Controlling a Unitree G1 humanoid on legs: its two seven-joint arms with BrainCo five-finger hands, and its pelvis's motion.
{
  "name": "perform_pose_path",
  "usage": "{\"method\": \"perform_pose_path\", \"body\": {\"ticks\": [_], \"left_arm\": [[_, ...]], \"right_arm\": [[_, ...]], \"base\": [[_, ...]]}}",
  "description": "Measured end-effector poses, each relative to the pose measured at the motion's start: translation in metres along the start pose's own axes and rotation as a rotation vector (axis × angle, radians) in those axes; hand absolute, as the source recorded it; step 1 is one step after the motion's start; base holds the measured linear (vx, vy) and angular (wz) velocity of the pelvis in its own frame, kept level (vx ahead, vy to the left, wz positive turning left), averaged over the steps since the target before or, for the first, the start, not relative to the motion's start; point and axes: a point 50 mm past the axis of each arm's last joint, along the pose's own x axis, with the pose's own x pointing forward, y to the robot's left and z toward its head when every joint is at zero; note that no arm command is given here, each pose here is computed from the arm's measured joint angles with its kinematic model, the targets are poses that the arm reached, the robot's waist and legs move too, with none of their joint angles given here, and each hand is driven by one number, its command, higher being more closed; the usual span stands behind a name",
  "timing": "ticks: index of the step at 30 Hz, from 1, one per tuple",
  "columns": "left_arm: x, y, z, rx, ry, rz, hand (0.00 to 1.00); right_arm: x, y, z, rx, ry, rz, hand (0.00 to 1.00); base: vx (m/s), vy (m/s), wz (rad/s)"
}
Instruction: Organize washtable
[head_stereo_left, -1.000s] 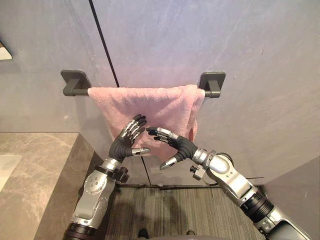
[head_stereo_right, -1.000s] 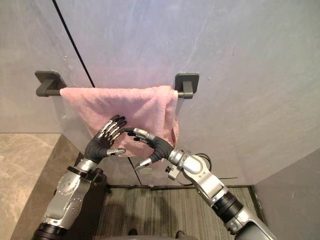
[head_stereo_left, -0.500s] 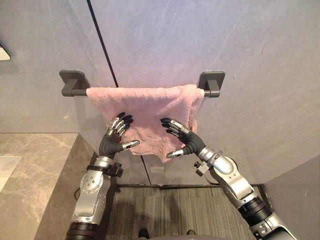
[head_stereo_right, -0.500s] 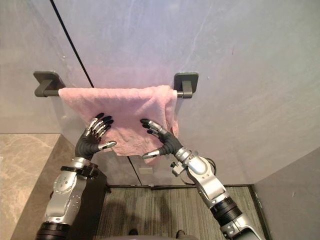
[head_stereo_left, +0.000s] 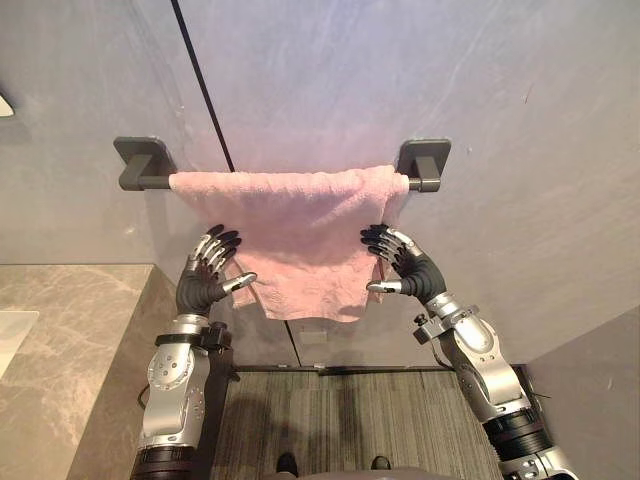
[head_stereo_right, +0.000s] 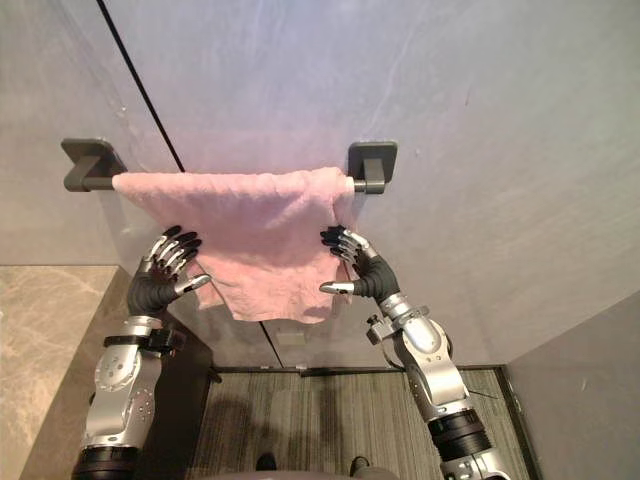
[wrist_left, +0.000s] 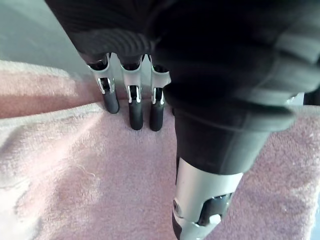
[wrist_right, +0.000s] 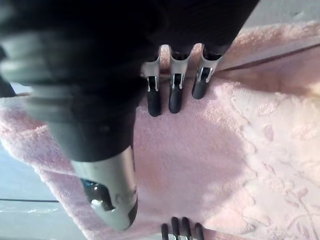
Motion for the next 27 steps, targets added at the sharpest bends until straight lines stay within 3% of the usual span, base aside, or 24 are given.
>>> {"method": "perform_pose_path", "body": {"ticks": [12,20,27], "left_arm": [[-0.012,0.012,-0.005,0.013,0.022,0.091,0.00],[-0.034,0.021,-0.007,-0.003,0.033,0.158,0.00],[-0.061,0.040,-0.011,-0.002,0.071,0.241,0.00]], "right_arm": [[-0.021,-0.013,0.019,-0.005,-0.091,-0.104,0.00],[-0.054,-0.035,0.017,-0.031,-0.067,-0.265,0.00],[-0.099,-0.061,0.007,-0.153,0.070,-0.447,0.00]], "base": [[0.00,0.000,0.00],[0.00,0.000,0.00],[0.00,0.000,0.06]]}}
